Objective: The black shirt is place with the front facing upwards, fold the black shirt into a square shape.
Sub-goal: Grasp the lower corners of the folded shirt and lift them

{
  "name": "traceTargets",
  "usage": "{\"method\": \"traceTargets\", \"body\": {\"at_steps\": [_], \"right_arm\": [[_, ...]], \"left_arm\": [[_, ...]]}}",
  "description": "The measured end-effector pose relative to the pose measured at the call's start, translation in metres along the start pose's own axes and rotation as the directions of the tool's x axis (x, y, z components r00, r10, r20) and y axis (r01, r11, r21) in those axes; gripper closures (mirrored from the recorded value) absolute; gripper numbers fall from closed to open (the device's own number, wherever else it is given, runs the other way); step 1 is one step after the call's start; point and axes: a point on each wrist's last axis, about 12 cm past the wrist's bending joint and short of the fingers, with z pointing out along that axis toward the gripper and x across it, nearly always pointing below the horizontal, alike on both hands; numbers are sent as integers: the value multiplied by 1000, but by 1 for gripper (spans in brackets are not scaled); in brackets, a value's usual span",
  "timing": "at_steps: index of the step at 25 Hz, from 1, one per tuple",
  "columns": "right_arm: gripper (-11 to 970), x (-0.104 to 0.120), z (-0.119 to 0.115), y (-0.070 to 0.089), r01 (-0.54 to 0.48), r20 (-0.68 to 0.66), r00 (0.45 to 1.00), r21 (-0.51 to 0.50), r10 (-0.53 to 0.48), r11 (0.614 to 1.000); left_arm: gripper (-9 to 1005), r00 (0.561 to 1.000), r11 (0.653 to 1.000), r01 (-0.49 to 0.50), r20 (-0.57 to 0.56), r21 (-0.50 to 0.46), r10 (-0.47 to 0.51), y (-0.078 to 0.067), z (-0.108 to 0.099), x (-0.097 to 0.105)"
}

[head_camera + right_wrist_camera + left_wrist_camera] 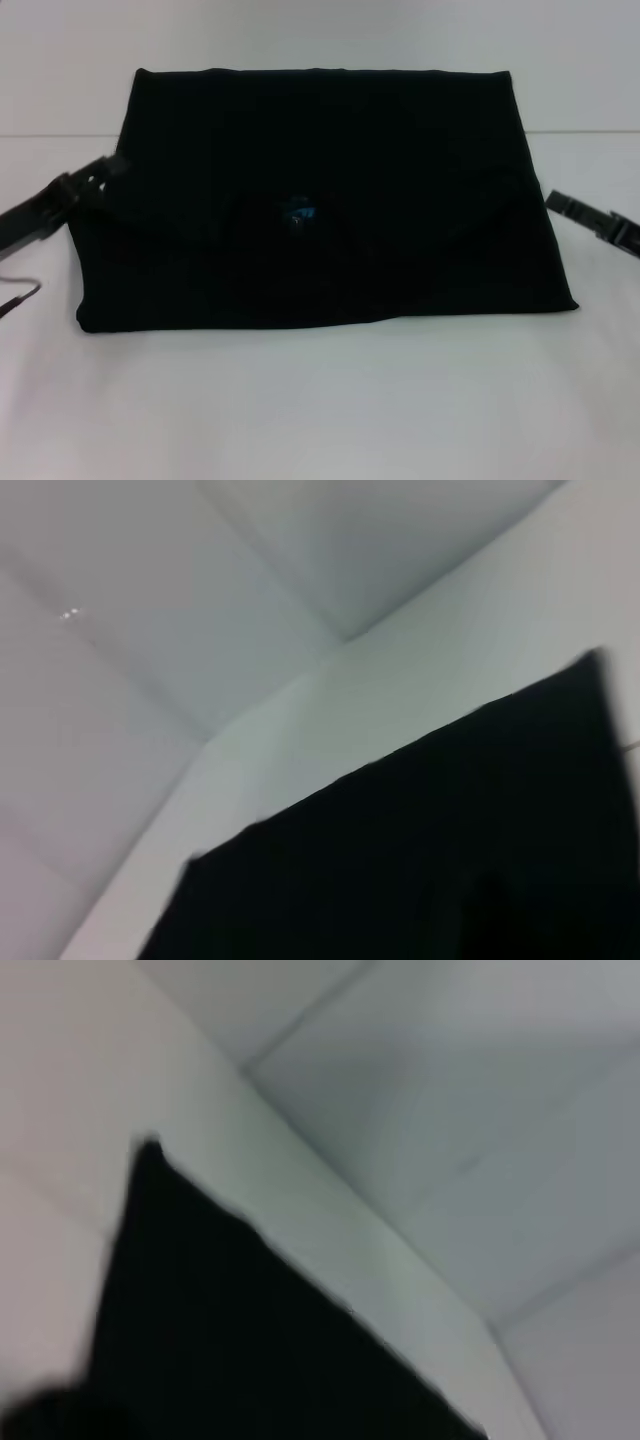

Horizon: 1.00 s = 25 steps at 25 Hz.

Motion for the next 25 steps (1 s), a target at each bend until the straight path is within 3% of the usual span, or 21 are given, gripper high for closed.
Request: {"method": "traceTargets", "body": {"at_steps": [3, 6, 10, 16, 25], "right_arm": [[126, 5, -16, 4, 77, -65, 994, -102, -83, 992], [124, 14, -25, 12, 163, -128, 973, -218, -194, 962], [122, 26, -29, 18, 218, -175, 945, -292, -276, 931], [119, 40, -26, 22, 279, -225, 902, -345, -368, 896], [119, 44, -23, 25, 287, -238, 891, -366, -387, 885]], "left_arm": [[226, 987, 999, 50, -151, 13, -48, 5, -23, -4], [229, 963, 996, 80, -255, -39, -87, 12, -42, -10], [229, 942, 989, 84, -312, -123, -119, 17, -56, -17], [228, 922, 989, 28, -379, -143, -81, 14, -47, -14], [228, 920, 984, -31, -389, -177, -41, 16, -38, -15]]}}
